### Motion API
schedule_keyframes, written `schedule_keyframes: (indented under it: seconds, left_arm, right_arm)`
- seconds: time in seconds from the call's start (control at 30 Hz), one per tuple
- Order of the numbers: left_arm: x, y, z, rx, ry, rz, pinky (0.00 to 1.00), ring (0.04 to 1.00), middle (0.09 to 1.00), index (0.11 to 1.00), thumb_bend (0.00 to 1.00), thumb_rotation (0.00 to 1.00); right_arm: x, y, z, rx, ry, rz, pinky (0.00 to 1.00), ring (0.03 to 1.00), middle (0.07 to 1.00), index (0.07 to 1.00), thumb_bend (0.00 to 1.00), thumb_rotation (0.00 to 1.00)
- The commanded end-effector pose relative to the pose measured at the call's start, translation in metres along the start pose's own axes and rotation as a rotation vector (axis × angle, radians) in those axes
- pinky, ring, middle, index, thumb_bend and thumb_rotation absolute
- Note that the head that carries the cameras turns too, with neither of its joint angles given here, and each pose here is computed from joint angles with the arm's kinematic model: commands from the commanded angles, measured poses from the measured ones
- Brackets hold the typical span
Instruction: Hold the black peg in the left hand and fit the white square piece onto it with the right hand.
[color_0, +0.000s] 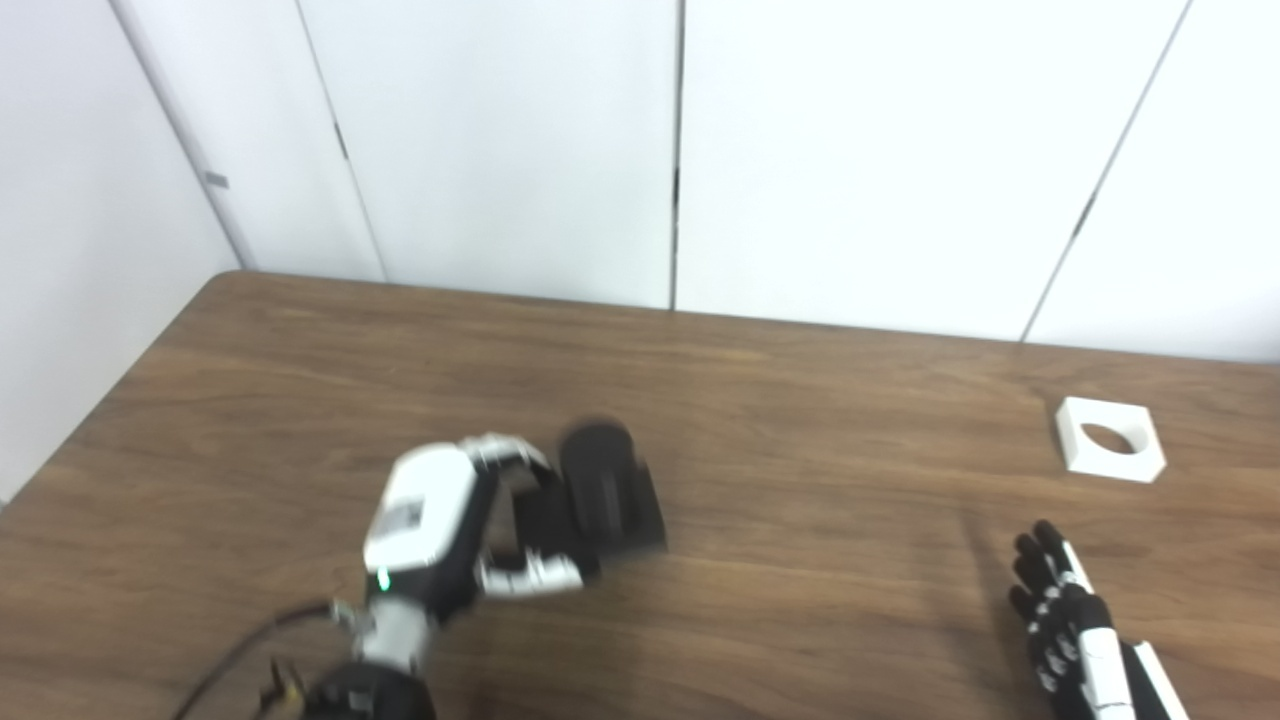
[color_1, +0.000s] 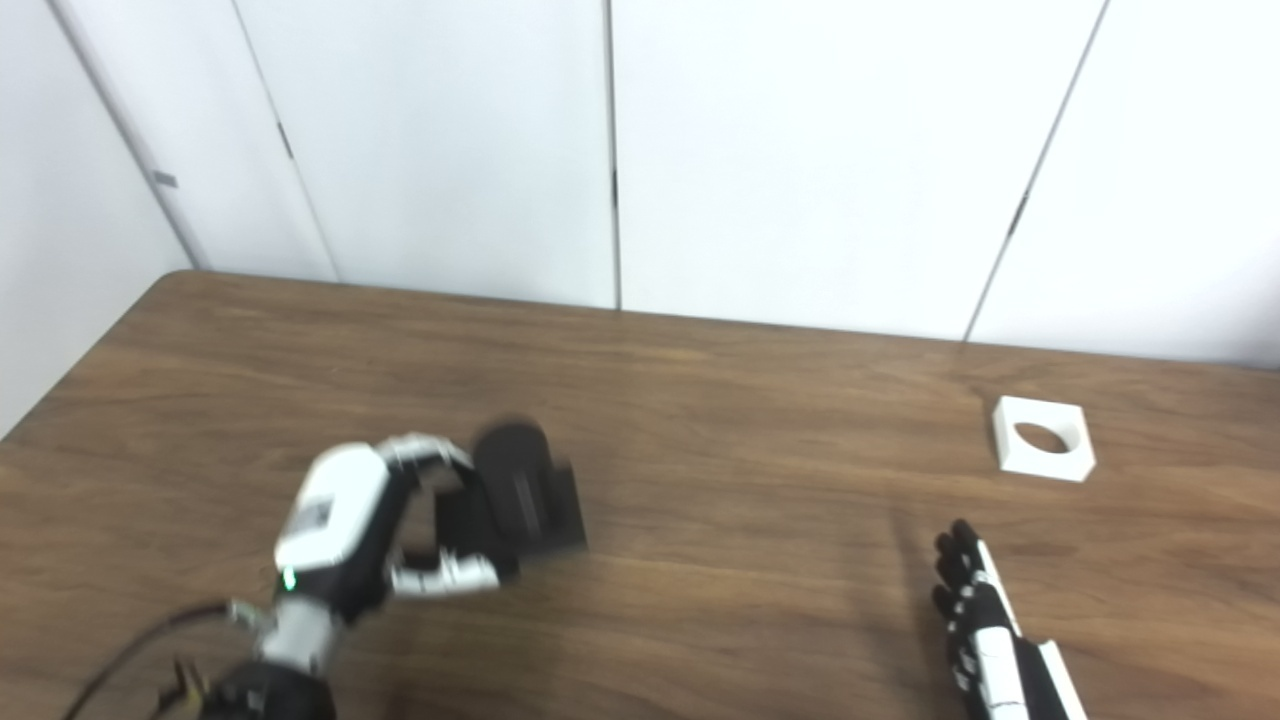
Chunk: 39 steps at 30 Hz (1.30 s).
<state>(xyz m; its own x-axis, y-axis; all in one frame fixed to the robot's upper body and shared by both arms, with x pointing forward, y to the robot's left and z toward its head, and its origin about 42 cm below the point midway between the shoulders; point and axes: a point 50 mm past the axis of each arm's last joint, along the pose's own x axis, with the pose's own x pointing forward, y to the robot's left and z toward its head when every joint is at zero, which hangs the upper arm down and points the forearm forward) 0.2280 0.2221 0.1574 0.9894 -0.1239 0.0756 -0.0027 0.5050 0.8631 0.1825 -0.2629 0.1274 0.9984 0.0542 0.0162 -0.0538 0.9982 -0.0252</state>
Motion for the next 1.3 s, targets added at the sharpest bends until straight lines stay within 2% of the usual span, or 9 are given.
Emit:
schedule_keyframes:
  seconds: [0.0,0.4,0.7,0.8,0.87,0.97,1.03,1.13,1.27]
  left_arm:
    - [-0.008,0.004,0.016,0.010,-0.103,0.025,0.64,0.778,0.733,0.489,0.50,0.05]
    - [-0.054,-0.052,0.036,-0.049,-0.207,-0.152,0.66,0.794,0.752,0.490,0.50,0.04]
    - [-0.061,-0.070,0.028,-0.030,-0.205,-0.199,0.68,0.794,0.755,0.490,0.50,0.04]
    - [-0.062,-0.073,0.022,-0.012,-0.198,-0.213,0.69,0.792,0.756,0.490,0.51,0.04]
    - [-0.062,-0.072,0.019,0.008,-0.196,-0.225,0.72,0.797,0.759,0.490,0.51,0.04]
    - [-0.062,-0.070,0.013,0.028,-0.194,-0.235,0.74,0.793,0.755,0.490,0.51,0.04]
    - [-0.062,-0.069,0.011,0.031,-0.196,-0.234,0.74,0.788,0.752,0.490,0.51,0.04]
    - [-0.063,-0.068,0.008,0.035,-0.204,-0.241,0.74,0.784,0.748,0.490,0.51,0.04]
    - [-0.064,-0.068,0.006,0.037,-0.212,-0.250,0.73,0.776,0.740,0.490,0.51,0.04]
  right_arm:
    - [0.001,0.006,0.010,0.014,-0.042,-0.013,1.00,1.000,0.978,1.000,0.53,1.00]
    - [0.000,0.010,0.013,0.011,-0.038,-0.010,1.00,0.991,0.966,1.000,0.57,1.00]
    - [-0.001,0.012,0.017,-0.012,-0.021,-0.021,1.00,0.980,0.962,0.992,0.61,1.00]
    - [0.000,0.013,0.021,-0.012,-0.033,-0.035,1.00,0.975,0.960,0.986,0.56,0.98]
    - [0.001,0.011,0.027,-0.035,-0.040,-0.054,1.00,0.976,0.947,0.972,0.51,0.89]
    - [0.006,0.005,0.040,-0.113,-0.066,-0.076,1.00,0.976,0.935,0.934,0.46,0.67]
    - [0.011,-0.001,0.049,-0.207,-0.080,-0.097,0.92,0.929,0.916,0.902,0.51,0.51]
    - [0.021,-0.011,0.062,-0.306,-0.077,-0.104,0.86,0.923,0.926,0.888,0.56,0.39]
    - [0.042,-0.030,0.079,-0.522,-0.091,-0.115,0.99,0.994,0.943,0.857,0.65,0.29]
